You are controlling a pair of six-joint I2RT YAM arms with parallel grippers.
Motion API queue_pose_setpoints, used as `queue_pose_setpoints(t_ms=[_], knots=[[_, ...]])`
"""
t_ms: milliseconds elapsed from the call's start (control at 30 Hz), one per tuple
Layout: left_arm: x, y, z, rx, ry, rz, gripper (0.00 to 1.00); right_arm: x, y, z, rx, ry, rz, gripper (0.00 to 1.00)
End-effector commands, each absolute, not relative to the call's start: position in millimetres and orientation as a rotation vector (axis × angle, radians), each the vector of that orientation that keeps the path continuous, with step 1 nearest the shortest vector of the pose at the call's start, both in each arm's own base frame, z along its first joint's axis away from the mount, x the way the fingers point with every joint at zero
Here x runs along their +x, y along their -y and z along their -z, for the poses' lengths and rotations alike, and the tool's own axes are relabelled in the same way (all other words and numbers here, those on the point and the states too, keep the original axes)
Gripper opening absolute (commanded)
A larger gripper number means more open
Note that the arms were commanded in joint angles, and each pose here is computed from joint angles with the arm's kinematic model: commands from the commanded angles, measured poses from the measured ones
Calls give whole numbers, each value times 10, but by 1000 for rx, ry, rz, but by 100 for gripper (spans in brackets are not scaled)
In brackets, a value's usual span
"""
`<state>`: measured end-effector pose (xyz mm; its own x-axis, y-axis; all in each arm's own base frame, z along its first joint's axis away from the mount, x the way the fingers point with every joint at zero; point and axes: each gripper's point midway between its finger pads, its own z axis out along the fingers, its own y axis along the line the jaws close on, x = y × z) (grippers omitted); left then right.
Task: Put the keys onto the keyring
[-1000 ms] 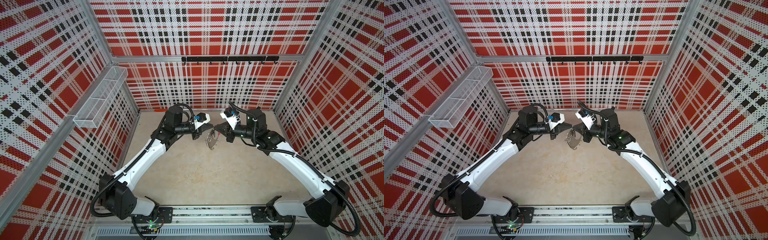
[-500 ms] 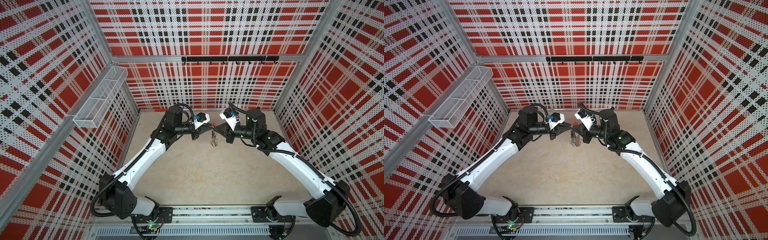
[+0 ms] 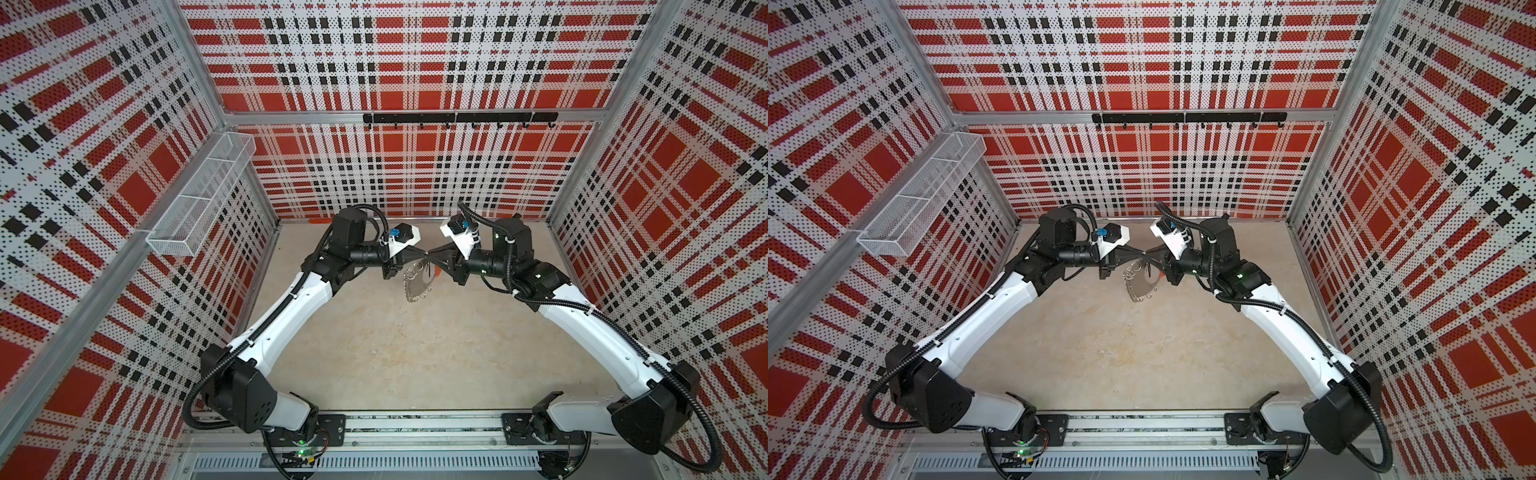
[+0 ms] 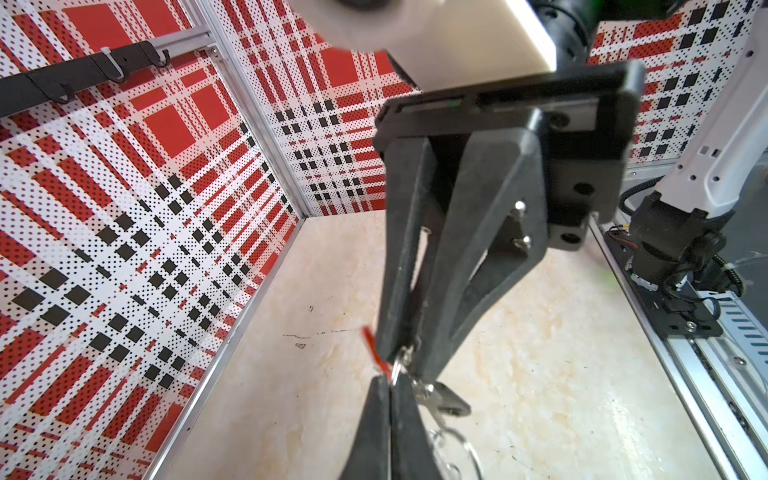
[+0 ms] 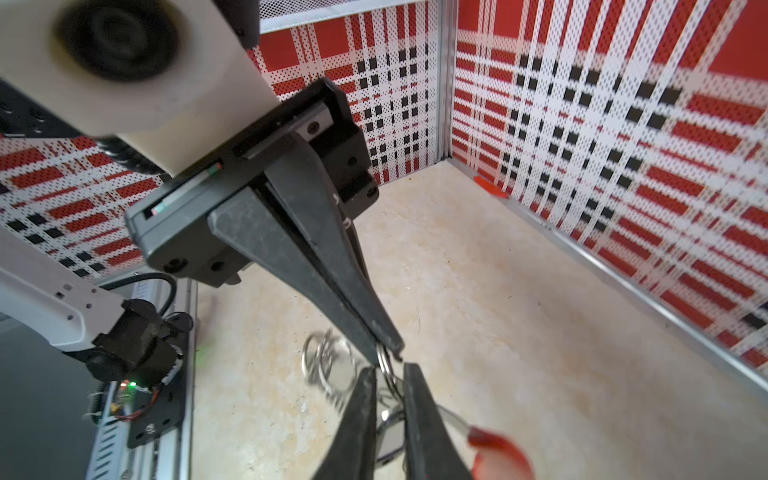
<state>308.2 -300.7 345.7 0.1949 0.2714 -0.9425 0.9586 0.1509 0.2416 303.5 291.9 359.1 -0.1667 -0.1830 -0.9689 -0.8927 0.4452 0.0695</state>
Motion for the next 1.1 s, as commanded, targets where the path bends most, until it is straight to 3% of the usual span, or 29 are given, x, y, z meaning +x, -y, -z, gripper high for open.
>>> queue_pose_setpoints(t_ms=[0, 233, 433, 767, 1067], knots=[[3029, 3002, -3655, 1264, -1231, 828, 0, 2995, -2856, -4098, -864, -1483, -811, 34], [2901, 2890, -3994, 1071, -1077, 958, 0, 3001, -2720, -4266, -767, -1427, -921, 41], [2871, 2940, -4044, 1034, -1067, 1022, 0, 3109, -2595, -4325, -693, -1392, -1158, 38], [2696, 2838, -4264, 900, -919, 1128, 0, 2837, -2664, -4318, -802, -1309, -1339, 42], [2597, 2774, -4417, 863, -868, 1178, 0, 2797, -2707, -4317, -825, -1277, -1494, 39]])
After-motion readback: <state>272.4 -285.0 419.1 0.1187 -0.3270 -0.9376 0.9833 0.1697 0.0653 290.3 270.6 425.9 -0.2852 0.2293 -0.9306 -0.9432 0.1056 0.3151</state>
